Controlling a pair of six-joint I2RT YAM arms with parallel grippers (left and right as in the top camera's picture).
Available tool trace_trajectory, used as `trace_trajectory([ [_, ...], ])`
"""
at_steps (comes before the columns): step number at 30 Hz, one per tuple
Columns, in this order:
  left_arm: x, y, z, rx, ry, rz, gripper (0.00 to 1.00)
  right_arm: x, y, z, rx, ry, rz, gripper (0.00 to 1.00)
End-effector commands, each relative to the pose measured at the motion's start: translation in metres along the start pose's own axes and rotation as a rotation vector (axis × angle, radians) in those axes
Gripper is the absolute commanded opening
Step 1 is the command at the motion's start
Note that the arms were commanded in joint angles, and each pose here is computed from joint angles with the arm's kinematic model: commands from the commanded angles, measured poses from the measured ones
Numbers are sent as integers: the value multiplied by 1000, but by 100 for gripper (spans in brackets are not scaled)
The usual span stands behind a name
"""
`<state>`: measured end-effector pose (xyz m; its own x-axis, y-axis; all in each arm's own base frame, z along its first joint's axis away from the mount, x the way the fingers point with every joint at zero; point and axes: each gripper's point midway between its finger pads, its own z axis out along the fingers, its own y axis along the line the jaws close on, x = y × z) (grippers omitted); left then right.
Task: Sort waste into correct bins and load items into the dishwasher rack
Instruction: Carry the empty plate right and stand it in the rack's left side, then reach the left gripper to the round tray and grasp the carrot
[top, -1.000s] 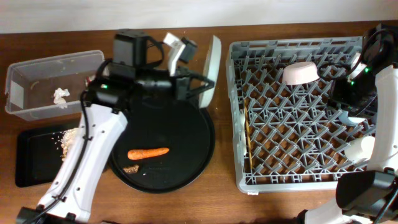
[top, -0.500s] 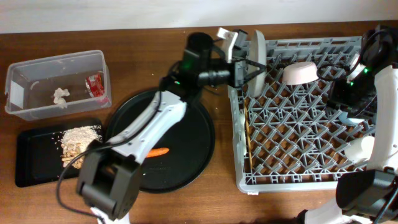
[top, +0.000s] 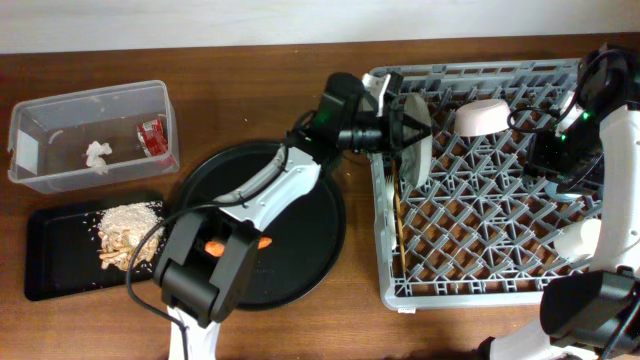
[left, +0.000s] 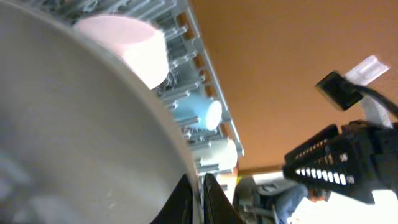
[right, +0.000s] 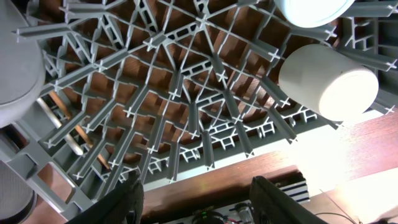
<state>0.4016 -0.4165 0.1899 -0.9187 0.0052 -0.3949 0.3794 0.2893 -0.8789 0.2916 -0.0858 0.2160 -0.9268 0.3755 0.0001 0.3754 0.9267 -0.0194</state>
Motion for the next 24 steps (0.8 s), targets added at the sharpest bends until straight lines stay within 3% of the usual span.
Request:
trace_trajectory([
  [1,0,35,-28,-51,53,-69,9,1,-2,2,12,7,11,58],
  [2,1,42,-35,-67,63,-77,19,1,-2,2,12,7,11,58],
  [6,5,61,-54,-104,92,-100,33,1,-2,2,13,7,11,58],
  [9,2,68,-70,-106,95,-123,50,1,-2,2,13,7,11,58],
  [15,-26,44,-124,-182,-1,18,97,1,-2,2,13,7,10,58],
  [18,-25,49,-184,-446,-55,55,99,0,-2,2,13,7,10,58],
  [21,12,72,-264,-790,-49,-131,99,0,-2,2,13,7,11,58],
  [24,61,80,-305,-926,56,-323,99,0,-2,2,12,6,10,58],
])
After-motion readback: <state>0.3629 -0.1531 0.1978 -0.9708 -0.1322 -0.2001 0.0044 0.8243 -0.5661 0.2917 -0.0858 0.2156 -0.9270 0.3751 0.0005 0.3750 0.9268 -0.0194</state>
